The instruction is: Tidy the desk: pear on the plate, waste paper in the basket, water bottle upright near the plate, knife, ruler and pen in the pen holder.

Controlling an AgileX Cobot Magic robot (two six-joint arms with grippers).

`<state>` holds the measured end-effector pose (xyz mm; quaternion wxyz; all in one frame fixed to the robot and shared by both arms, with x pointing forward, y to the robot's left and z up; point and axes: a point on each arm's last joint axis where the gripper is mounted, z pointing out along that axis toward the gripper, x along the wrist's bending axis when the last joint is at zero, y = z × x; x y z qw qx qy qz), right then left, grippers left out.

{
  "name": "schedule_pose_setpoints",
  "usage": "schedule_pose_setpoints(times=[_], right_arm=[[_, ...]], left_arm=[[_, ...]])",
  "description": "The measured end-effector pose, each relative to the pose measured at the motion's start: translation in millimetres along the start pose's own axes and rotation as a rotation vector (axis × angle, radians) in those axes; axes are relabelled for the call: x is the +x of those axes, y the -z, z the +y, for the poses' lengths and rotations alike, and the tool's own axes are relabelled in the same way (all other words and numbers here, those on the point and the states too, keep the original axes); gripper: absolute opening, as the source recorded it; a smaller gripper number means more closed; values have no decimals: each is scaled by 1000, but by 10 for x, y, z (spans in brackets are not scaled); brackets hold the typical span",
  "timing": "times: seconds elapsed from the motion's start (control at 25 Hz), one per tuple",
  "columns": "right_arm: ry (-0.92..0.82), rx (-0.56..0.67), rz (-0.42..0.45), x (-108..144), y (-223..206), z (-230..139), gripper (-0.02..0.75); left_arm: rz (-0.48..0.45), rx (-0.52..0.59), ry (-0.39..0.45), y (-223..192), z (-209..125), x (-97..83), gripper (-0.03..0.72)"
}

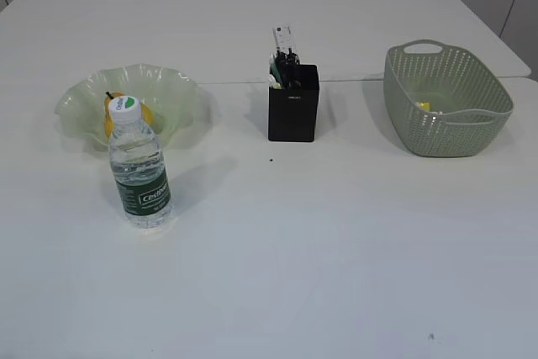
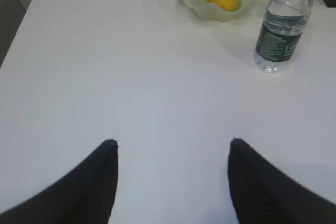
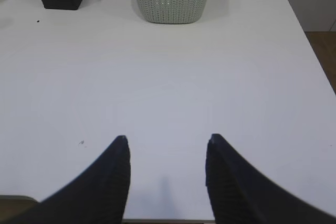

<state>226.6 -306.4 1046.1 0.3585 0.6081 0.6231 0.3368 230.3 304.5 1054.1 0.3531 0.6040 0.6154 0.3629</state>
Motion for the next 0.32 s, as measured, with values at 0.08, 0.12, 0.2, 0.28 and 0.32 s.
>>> schedule_pose_setpoints(times=[0.08,0.12,0.2,0.28,0.32], right_arm=[[0,0,0,0,0,0,356],[2,-2,0,0,0,1,356],[2,-2,0,0,0,1,356],[2,-2,0,0,0,1,356],[2,-2,0,0,0,1,356]], left_arm=[[24,0,12,1,-1,0,465],[34,0,17,2,-1,-1,465],[41,0,21,2,-1,-2,465],[43,0,22,2,-1,-2,465],[43,0,22,2,-1,-2,465]])
